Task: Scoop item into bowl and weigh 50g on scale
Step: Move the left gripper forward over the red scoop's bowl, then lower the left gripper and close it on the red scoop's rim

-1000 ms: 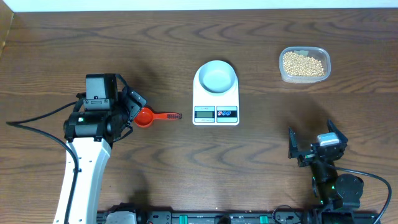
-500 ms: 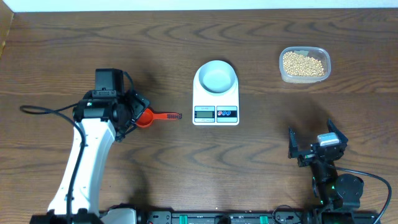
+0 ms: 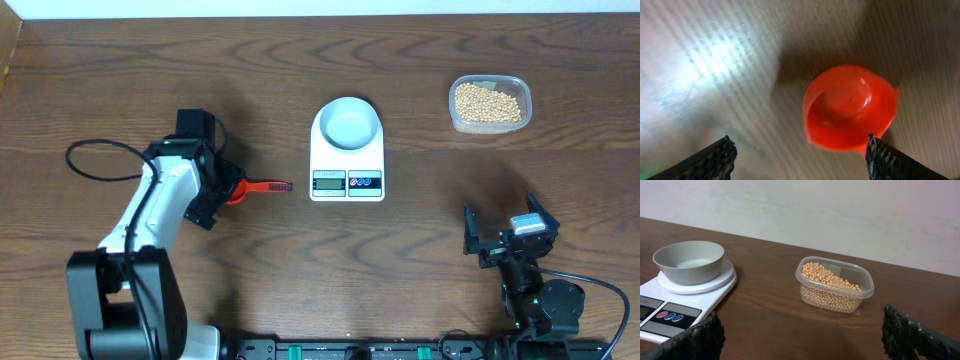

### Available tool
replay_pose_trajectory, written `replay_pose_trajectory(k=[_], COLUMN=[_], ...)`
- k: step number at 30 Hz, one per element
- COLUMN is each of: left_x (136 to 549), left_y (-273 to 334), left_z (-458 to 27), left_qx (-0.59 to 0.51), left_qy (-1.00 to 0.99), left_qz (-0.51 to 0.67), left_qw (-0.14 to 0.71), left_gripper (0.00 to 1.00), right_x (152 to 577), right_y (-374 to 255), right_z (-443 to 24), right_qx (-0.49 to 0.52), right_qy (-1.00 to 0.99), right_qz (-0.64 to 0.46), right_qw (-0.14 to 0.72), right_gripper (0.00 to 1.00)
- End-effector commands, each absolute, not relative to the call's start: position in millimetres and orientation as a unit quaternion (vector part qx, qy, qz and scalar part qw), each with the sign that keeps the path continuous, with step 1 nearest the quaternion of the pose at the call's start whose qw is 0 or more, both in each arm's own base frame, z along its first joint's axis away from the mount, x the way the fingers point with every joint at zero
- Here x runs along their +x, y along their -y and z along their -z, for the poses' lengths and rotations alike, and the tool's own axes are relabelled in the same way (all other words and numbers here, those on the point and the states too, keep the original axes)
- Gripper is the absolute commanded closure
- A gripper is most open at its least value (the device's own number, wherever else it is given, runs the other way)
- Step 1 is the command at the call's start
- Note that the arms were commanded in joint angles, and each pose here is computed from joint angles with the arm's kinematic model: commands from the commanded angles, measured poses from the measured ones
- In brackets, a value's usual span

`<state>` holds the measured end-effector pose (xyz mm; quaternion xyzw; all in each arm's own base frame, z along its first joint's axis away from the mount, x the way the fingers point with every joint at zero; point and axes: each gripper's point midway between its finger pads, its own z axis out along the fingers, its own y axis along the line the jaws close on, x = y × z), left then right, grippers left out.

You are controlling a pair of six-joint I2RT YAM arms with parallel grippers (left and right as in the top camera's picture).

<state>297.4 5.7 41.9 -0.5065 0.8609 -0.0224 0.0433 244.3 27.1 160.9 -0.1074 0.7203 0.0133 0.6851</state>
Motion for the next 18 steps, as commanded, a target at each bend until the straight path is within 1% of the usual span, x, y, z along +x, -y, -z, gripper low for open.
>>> replay_pose_trajectory(k=[1,3,5,8,9,14,18], left_x=[308,311,312,312,312,316,319], left_y=[-9,-9,-9,-9,-9,-10,-10], left_z=[-31,-22,-15,-7,-3,-3,-3], left_qx=[-0.519,-0.519,-0.519,-0.519,-0.519,-0.519,-0.519], left_qy=[-0.853,-0.854,-0.854,-0.854,-0.854,-0.854,-0.854], left_qz=[0.015,0.013,0.009,0.006,0.004,0.005,0.007], left_qw=[0.047,0.043,0.038,0.032,0.028,0.035,0.041], left_gripper=[0.15,0.16,0.21,0.25,0.31,0.36,0.43], right_x=[244,244,244,244,244,244,244], right_y=[-29,-29,-29,-29,-29,-29,-29], right_z=[-160,-160,-160,-160,-160,-160,-160], right_qx=[-0.115,-0.115,-0.115,-0.115,-0.115,-0.115,-0.115], right_qy=[-0.719,-0.719,-0.719,-0.720,-0.720,-0.720,-0.719], right_qz=[-0.013,-0.013,-0.013,-0.014,-0.013,-0.014,-0.013], right_qw=[0.685,0.685,0.685,0.685,0.685,0.685,0.685], right_gripper=[0.01,0.01,0.01,0.01,0.01,0.01,0.01])
